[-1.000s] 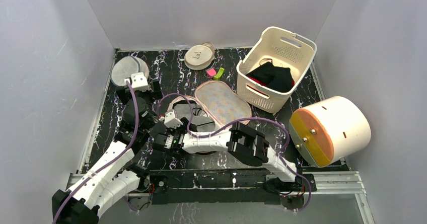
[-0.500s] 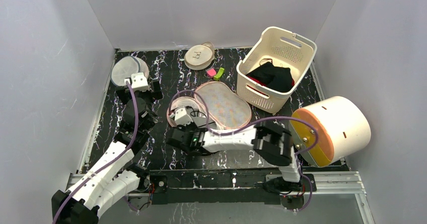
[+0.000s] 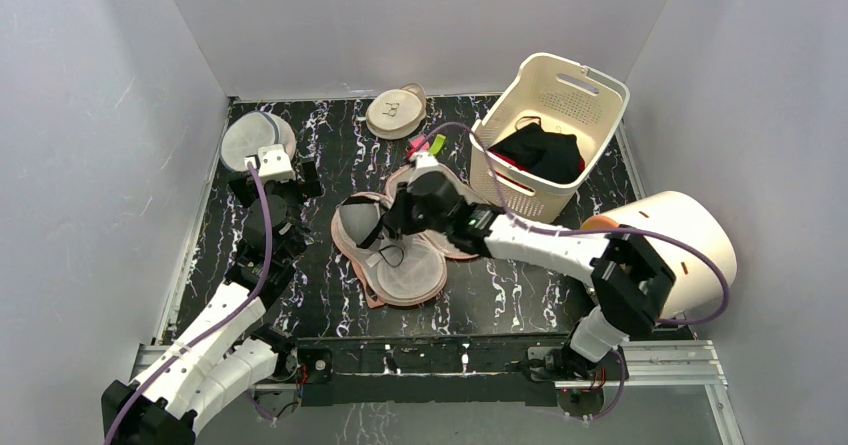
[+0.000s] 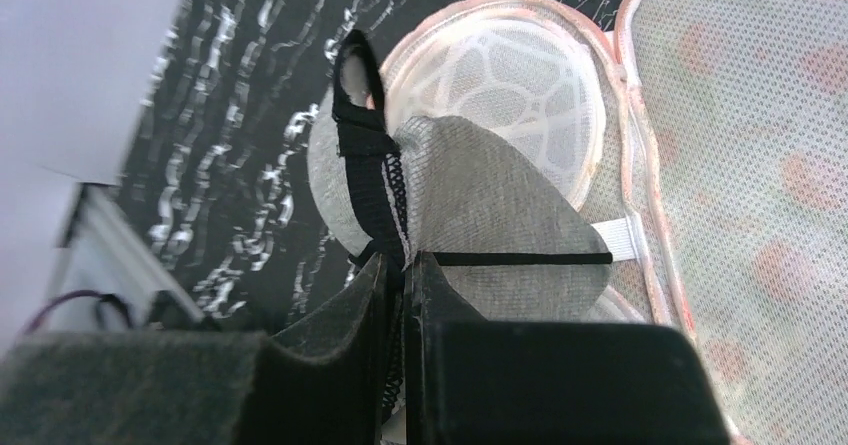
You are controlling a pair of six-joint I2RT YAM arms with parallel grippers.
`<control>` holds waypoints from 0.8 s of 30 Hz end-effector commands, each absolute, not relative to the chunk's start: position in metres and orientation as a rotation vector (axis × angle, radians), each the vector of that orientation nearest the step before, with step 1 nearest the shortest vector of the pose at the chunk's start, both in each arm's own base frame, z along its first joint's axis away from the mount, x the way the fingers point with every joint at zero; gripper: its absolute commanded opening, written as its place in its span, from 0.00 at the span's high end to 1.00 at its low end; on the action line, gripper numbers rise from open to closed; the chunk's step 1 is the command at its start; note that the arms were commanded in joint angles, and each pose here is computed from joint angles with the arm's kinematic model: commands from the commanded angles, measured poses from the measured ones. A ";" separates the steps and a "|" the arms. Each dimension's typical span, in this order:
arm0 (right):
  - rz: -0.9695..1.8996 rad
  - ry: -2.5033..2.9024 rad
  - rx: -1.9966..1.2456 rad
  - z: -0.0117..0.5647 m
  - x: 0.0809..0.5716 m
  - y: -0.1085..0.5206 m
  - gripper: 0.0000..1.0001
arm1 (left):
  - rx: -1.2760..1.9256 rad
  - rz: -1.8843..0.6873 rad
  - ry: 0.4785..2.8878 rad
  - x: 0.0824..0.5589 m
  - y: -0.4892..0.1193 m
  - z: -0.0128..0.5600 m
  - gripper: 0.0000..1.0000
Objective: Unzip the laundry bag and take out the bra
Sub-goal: Pick up the bra from the laundry bag.
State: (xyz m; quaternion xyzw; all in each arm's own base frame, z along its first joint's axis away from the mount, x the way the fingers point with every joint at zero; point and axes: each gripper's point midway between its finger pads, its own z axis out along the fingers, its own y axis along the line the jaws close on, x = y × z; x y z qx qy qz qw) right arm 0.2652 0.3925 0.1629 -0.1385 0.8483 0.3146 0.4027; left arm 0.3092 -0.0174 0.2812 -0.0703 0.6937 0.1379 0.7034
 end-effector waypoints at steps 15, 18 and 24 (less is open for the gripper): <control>1.223 1.801 -0.012 0.373 0.313 0.250 1.00 | -0.178 0.289 1.517 0.309 -0.016 0.290 0.02; 1.048 1.734 0.052 0.409 0.331 0.205 1.00 | -0.178 0.289 1.516 0.309 -0.016 0.291 0.02; 0.486 1.699 0.270 0.445 0.365 0.109 1.00 | -0.177 0.291 1.518 0.309 -0.016 0.290 0.02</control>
